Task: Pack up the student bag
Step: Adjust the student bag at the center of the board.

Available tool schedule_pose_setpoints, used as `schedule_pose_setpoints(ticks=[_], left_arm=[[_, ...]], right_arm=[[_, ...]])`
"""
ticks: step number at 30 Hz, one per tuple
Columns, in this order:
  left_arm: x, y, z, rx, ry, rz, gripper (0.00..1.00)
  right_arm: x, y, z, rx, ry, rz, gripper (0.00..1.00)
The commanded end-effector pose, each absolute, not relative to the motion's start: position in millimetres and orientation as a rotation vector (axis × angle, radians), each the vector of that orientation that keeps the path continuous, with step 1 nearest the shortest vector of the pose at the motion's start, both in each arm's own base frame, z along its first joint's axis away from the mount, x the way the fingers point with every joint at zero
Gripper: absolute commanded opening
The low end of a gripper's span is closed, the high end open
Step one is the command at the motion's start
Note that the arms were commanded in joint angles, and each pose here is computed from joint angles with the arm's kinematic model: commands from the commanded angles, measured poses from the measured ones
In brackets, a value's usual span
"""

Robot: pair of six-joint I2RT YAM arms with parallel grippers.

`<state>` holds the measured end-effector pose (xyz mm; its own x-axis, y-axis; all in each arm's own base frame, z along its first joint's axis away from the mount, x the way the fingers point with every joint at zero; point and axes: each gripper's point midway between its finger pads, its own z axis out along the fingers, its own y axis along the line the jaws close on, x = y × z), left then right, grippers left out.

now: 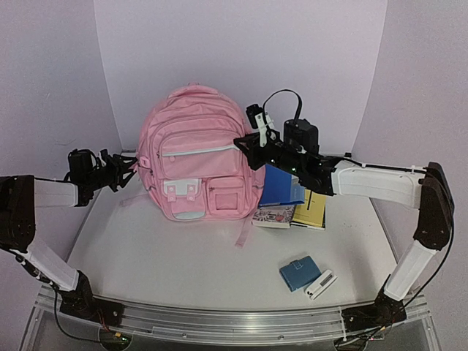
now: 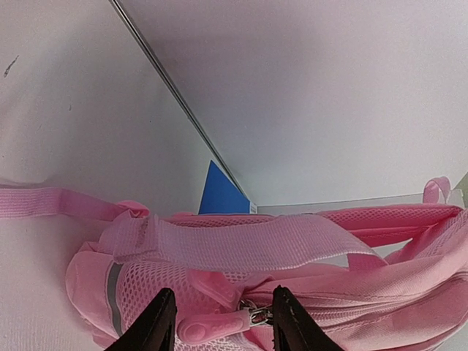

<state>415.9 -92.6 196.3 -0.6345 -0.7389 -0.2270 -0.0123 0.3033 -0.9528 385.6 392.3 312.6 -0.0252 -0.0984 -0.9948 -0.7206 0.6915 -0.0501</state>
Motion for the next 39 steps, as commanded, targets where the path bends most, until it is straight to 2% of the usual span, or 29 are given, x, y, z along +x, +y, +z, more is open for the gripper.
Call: schedule_pose_setpoints(ticks=[1,8,23,28,39], left_arm=[[413,-95,225,-0.592,1.83,-1.414,0.42],[404,-92,233,-0.604,1.809,-1.399,0.37],[405,-94,222,-0.596,1.852,-1.395,0.36],[411,-89,208,-0.62,1.884,-1.333,0.4],[419,-94,203,-0.628,1.855,-1.416,0.48]], right_arm=[[363,374,427,-0.568,1.249,0.674,0.0],[363,373,426,-0.564,1.254,0.668,0.0],[363,373,426,-0.566,1.258,0.666,0.0],[362,372,426,-0.571,1.259,0.667,0.0],[361,371,428,-0.575,1.256,0.656,0.0]])
